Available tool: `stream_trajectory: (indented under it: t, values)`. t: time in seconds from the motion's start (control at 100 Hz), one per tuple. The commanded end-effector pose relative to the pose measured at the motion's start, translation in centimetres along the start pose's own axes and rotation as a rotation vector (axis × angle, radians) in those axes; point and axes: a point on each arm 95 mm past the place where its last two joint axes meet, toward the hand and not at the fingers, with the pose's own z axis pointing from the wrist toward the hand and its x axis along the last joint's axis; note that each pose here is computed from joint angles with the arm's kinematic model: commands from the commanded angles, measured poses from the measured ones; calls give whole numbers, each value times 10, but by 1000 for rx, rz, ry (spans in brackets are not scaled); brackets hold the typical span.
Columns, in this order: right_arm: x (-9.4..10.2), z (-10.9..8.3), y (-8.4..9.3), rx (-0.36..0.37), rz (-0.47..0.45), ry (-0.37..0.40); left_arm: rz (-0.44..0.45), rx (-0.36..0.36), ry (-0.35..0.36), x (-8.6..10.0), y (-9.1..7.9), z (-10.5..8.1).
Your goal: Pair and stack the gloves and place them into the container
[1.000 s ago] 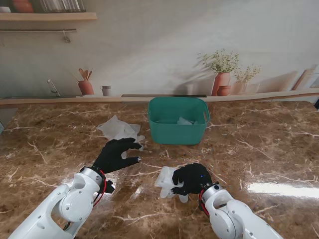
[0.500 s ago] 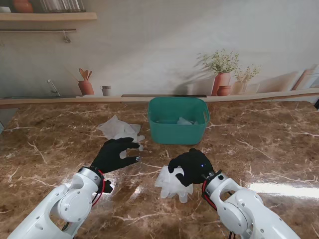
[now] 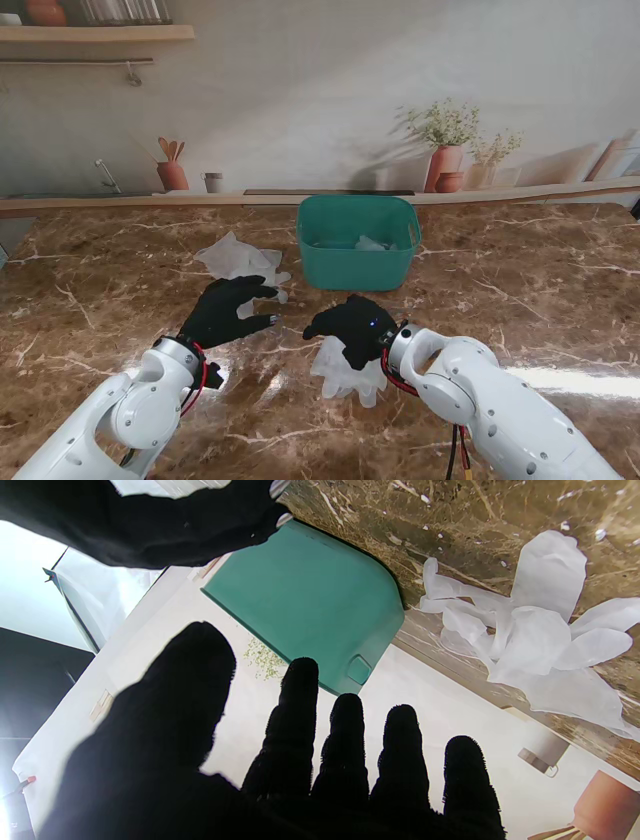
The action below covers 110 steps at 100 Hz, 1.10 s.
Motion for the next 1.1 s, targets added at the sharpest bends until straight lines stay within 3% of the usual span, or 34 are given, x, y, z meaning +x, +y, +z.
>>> stream_trajectory:
  t: [0.0, 0.14, 0.56, 0.87, 1.09]
  values:
    - [-5, 0, -8, 75, -16, -1, -1, -4, -1, 0, 2, -2]
    - [-9, 4, -15, 132, -57, 16, -3, -9, -5, -1, 2, -4]
    - [-13, 21, -32, 162, -156, 19, -14, -24, -5, -1, 4, -4]
    - [-18, 23, -39, 53, -191, 0, -28, -28, -6, -1, 4, -4]
    - [-19, 16, -37, 24, -136, -12, -30, -31, 0, 0, 4, -2]
